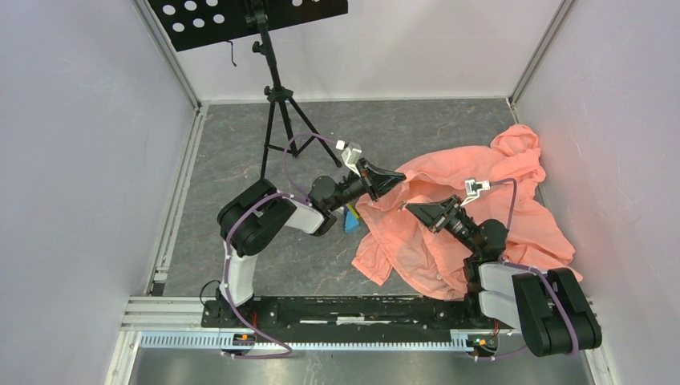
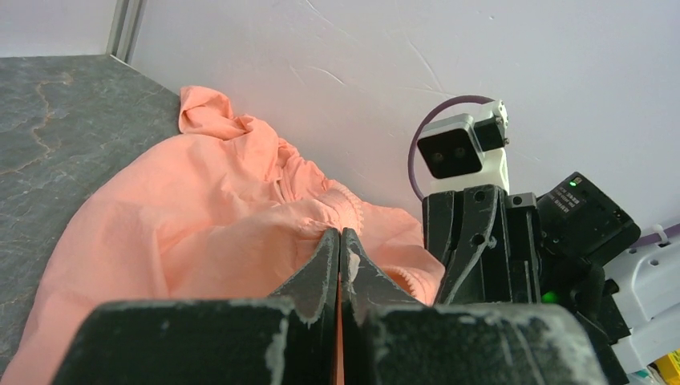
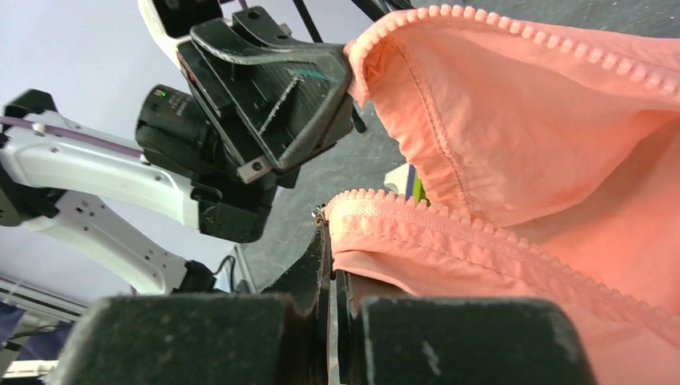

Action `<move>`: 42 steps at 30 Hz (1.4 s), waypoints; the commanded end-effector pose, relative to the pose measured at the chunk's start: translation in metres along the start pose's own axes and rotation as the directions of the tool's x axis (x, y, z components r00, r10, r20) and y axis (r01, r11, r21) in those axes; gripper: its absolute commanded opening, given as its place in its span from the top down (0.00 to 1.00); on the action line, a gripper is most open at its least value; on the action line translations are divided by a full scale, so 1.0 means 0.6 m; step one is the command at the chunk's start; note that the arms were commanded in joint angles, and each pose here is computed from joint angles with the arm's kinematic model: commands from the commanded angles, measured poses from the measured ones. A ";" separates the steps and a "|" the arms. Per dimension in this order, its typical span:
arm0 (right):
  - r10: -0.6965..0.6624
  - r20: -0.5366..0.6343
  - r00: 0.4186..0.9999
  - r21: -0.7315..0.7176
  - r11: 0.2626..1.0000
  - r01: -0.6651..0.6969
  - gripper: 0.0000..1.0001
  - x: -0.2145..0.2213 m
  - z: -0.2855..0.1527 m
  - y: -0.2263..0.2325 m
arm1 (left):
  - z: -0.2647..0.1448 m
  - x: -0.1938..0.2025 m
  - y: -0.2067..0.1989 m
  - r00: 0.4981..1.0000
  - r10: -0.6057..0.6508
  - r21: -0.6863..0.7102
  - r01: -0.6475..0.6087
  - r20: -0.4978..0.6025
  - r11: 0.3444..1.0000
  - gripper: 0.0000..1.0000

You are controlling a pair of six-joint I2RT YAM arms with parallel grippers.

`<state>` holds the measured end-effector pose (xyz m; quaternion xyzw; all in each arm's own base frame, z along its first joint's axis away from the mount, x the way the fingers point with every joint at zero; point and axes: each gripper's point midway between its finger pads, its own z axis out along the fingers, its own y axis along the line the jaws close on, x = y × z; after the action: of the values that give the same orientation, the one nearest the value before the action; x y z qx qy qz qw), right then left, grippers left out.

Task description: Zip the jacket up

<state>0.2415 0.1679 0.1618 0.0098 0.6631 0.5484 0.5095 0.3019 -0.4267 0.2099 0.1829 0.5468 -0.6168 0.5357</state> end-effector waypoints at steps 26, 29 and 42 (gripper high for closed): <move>0.072 0.124 0.990 0.086 0.993 -0.083 1.00 -0.002 -0.028 -0.024 | 0.018 -0.034 -0.054 0.992 0.088 0.056 -0.093 0.092 0.994 0.98; 0.070 0.133 0.989 0.095 0.992 -0.083 1.00 -0.004 -0.029 -0.027 | 0.018 -0.034 -0.055 0.992 0.086 0.053 -0.091 0.094 0.994 0.98; 0.092 0.156 0.983 0.073 0.992 -0.104 1.00 -0.013 -0.026 -0.021 | 0.020 -0.028 -0.059 0.993 0.083 0.059 -0.089 0.089 0.994 0.98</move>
<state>0.2613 0.1529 0.1758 0.0865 0.6382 0.5446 0.5373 0.2857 -0.4406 0.2107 0.1884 0.5427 -0.6185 0.5361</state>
